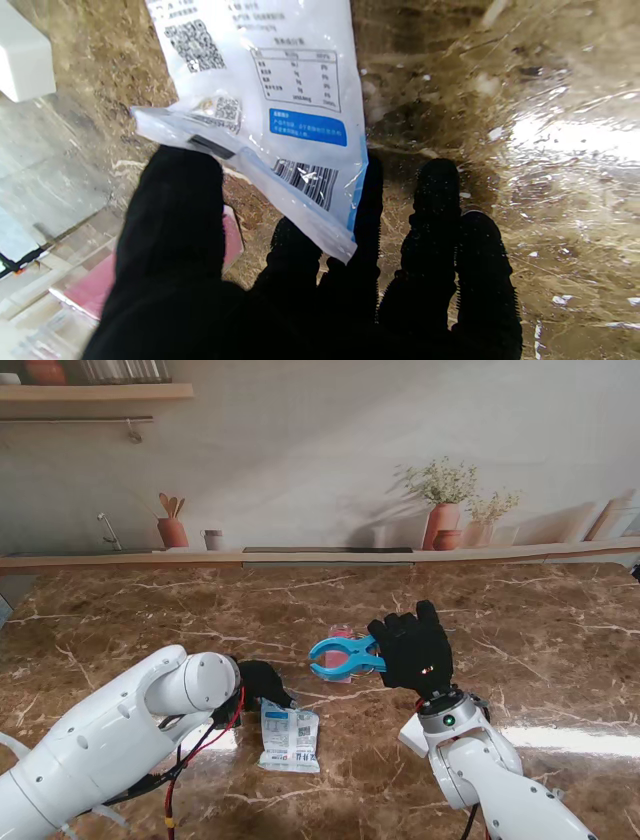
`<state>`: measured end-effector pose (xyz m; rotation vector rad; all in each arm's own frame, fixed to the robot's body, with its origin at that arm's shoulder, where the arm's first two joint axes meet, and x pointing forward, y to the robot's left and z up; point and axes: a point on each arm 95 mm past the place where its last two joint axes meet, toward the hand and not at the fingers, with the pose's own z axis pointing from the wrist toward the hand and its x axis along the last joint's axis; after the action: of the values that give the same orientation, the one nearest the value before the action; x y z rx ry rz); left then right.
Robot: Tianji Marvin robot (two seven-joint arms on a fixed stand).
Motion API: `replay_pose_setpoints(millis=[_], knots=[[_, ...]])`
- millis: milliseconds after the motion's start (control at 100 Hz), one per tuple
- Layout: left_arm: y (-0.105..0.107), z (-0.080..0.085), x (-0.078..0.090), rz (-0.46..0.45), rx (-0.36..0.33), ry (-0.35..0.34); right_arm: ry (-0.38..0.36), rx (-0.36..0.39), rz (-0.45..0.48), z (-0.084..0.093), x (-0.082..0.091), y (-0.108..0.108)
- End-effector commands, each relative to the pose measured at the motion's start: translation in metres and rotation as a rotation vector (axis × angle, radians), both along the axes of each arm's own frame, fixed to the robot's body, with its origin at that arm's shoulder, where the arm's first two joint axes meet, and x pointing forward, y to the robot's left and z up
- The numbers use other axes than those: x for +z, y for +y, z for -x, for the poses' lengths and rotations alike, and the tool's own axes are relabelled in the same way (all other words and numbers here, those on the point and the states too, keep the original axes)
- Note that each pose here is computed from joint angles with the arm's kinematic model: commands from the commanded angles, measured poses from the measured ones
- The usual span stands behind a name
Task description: Fill the seasoning bottle
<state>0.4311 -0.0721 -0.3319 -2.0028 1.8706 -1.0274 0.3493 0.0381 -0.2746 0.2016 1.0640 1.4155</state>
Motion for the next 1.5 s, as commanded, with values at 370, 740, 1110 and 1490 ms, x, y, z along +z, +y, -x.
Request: replay_pose_setpoints(millis=[370, 740, 1110, 1490], knots=[[-0.004, 0.003, -0.008, -0.052, -0.084, -0.014, 0.019, -0.013, 0.000, -0.001, -0.005, -0.001], [-0.006, 0.006, -0.006, -0.018, -0.121, -0.025, 0.030, -0.013, 0.007, -0.001, -0.006, -0.001], [-0.010, 0.011, -0.004, 0.127, -0.133, -0.244, 0.154, -0.005, 0.045, 0.001, -0.017, -0.004], [-0.016, 0.025, 0.000, 0.199, -0.152, -0.341, 0.362, -0.068, 0.092, 0.002, -0.035, -0.003]])
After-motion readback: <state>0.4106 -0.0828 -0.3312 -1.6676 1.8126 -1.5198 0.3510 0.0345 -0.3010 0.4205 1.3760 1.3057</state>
